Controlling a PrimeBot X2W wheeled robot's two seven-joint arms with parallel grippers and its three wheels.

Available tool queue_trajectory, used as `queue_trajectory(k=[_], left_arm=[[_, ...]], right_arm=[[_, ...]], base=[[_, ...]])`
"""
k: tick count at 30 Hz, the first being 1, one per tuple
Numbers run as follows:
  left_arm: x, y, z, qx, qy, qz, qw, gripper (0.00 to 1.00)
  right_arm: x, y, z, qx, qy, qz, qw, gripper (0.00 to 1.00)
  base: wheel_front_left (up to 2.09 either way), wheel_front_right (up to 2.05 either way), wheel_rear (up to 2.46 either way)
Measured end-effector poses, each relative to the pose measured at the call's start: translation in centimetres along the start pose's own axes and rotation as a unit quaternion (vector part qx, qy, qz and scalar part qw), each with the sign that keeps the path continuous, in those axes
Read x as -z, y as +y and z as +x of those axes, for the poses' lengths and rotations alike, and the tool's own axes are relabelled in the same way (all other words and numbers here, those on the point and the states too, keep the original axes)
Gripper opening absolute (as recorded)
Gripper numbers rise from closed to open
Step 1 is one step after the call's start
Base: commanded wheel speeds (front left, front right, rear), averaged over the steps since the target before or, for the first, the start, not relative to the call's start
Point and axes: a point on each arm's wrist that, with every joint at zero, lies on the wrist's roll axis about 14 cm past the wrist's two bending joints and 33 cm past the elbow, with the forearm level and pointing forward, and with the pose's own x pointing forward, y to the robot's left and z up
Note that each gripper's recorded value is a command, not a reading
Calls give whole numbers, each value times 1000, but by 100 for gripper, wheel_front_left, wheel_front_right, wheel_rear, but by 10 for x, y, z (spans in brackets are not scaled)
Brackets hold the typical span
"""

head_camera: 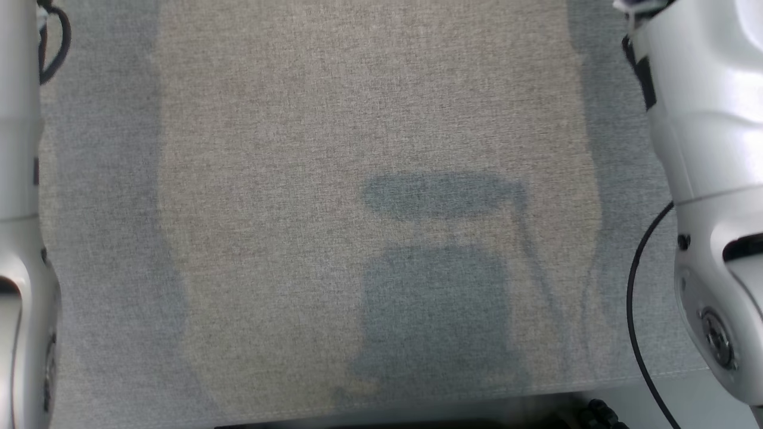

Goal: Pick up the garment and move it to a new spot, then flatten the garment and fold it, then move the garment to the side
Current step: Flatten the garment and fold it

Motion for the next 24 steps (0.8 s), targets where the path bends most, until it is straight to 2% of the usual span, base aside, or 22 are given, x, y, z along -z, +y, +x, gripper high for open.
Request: queue_trajectory(k=[3, 6, 11, 17, 24], left_arm=[[24, 4, -16, 6, 11, -13, 1000, 0], [31, 12, -42, 5, 14, -24, 1000, 0], [30, 16, -85, -3, 19, -48, 999, 0], [37, 12, -159, -33, 56, -87, 994, 0], [24, 5, -239, -98, 71, -154, 981, 0]], right_arm=[[39, -5, -14, 5, 31, 31, 999, 0], [56, -9, -32, 11, 43, 66, 997, 0], [50, -10, -63, 16, 38, 105, 994, 0], [50, -14, -122, 35, 49, 139, 988, 0], [32, -4, -183, 55, 39, 155, 986, 0]], base=[[0, 0, 0], [0, 0, 0], [0, 0, 0], [0, 0, 0], [0, 0, 0]])
